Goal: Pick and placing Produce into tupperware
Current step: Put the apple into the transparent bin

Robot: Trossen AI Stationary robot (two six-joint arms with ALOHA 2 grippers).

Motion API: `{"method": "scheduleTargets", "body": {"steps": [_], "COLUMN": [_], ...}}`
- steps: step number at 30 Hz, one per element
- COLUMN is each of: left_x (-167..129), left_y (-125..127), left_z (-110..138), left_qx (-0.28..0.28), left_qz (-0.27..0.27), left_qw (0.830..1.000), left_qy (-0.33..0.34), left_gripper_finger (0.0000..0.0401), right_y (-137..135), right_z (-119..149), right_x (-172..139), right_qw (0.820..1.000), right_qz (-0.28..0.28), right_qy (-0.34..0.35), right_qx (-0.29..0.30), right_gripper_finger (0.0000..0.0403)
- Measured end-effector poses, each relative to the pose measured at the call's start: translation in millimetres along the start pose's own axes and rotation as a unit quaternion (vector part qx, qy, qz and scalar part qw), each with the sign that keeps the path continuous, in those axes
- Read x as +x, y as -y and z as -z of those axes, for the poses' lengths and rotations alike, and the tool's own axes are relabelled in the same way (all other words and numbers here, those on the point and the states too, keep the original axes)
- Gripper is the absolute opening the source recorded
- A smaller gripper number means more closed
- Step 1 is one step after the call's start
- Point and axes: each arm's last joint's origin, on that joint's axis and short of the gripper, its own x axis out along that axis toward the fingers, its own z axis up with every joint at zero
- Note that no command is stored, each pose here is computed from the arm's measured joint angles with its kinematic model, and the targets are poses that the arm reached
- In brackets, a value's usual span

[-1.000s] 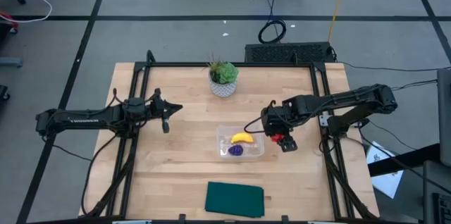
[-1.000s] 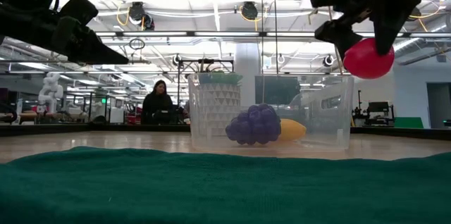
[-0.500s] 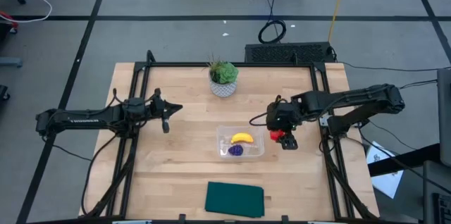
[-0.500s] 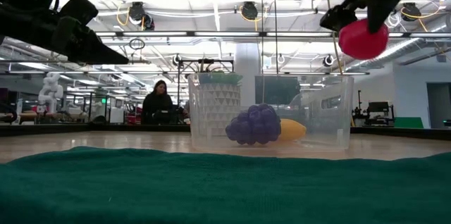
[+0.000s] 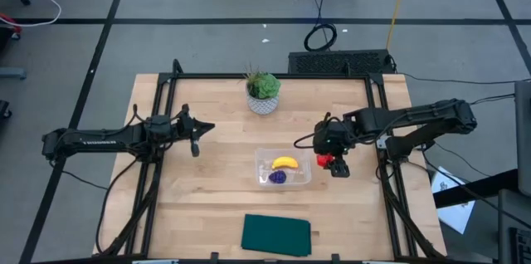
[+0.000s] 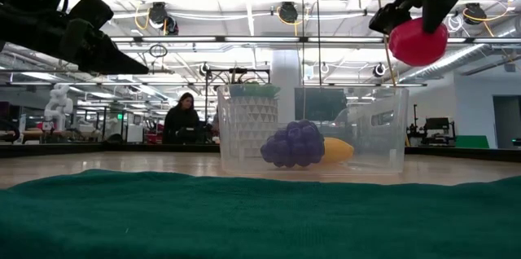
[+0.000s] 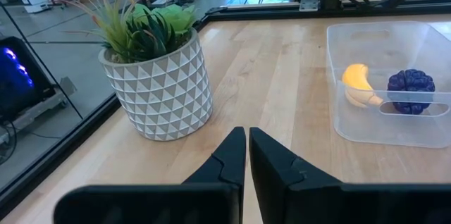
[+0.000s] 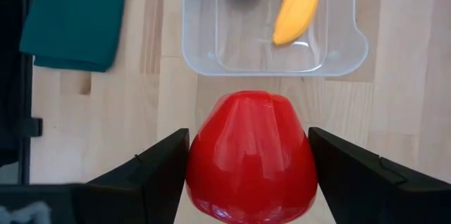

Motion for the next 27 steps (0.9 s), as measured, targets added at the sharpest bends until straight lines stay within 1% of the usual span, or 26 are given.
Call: {"method": "scheduleTargets", "body": {"steps": [6, 13, 18, 23, 27], "left_x": [0, 0, 0, 0, 0], "left_y": [0, 0, 0, 0, 0], "left_z": [0, 0, 0, 0, 0], "left_qx": [-0.001, -0.001, -0.001, -0.001, -0.001], "left_qz": [0.0, 0.0, 0.0, 0.0, 0.0], "left_qw": [1.0, 1.0, 1.0, 1.0, 1.0], "left_qy": [0.0, 0.0, 0.0, 0.0, 0.0], "left_gripper_finger": [0.0026, 0.0026, 0.0026, 0.0026, 0.0026], "right_y": [0, 1, 2, -3, -4], "right_z": [0, 2, 0, -14, -21], "right_x": [0, 0, -4, -22, -38], "right_qw": [1.0, 0.999, 0.999, 0.999, 0.997], "right_qz": [0.0, 0.0, 0.001, -0.004, -0.005], "right_qy": [-0.001, -0.009, -0.007, 0.041, 0.065], "right_qx": [0.005, 0.036, 0.04, 0.03, 0.028], "right_gripper_finger": [0.0265, 0.0265, 0.0265, 0.0265, 0.0265]}}
